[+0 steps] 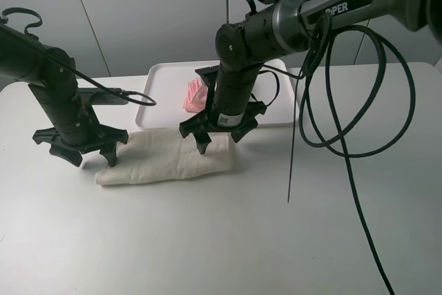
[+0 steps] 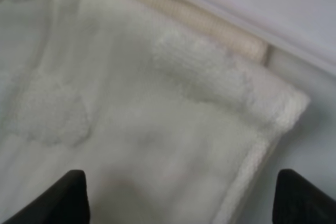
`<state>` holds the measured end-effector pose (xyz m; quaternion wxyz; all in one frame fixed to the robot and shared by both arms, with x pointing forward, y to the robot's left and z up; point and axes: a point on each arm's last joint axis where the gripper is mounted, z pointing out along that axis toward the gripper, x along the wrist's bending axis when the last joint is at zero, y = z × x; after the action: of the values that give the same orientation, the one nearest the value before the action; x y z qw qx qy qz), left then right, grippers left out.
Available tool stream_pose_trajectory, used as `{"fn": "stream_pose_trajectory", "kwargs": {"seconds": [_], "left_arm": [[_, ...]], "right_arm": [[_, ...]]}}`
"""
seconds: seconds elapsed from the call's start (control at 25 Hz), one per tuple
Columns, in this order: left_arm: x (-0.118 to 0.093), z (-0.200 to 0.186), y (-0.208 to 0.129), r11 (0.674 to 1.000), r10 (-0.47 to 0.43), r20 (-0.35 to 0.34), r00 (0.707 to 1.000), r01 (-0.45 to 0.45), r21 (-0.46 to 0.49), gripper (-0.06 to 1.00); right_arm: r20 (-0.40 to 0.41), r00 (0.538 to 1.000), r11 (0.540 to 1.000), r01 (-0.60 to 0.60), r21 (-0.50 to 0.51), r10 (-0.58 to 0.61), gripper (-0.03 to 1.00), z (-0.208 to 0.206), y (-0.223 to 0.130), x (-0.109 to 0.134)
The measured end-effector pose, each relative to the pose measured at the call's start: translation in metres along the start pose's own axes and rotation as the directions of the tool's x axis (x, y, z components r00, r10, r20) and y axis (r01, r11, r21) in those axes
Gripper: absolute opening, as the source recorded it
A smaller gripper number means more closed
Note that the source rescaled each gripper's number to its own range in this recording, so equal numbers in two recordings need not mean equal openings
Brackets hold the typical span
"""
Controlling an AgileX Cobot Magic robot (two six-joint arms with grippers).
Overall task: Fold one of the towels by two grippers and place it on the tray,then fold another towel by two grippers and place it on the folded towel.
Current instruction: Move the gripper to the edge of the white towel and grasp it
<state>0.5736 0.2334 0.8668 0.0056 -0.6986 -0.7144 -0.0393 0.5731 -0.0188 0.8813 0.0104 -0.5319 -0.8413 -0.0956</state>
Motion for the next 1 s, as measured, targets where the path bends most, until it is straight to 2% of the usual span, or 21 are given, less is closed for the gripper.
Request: {"fn": "stream_pose_trajectory", "kwargs": {"seconds": [0.24, 0.56, 1.0], "left_arm": [[0.0, 0.0, 0.0, 1.0, 0.008, 0.0, 1.0, -0.008, -0.001, 0.85], [0.0, 0.0, 0.0, 1.0, 0.027, -0.002, 1.0, -0.027, -0.001, 0.85], [0.0, 0.0, 0.0, 0.999, 0.034, -0.002, 0.999, -0.034, -0.001, 0.85]], "right_arm": [[-0.001, 1.0, 0.999, -0.017, 0.046, 0.017, 0.76, 0.009, 0.005, -0.002], [-0.092, 0.986, 0.988, -0.132, 0.075, 0.139, 0.76, 0.004, 0.013, -0.039], [-0.109, 0.983, 0.987, -0.139, 0.075, 0.147, 0.73, 0.004, 0.013, -0.034]]}}
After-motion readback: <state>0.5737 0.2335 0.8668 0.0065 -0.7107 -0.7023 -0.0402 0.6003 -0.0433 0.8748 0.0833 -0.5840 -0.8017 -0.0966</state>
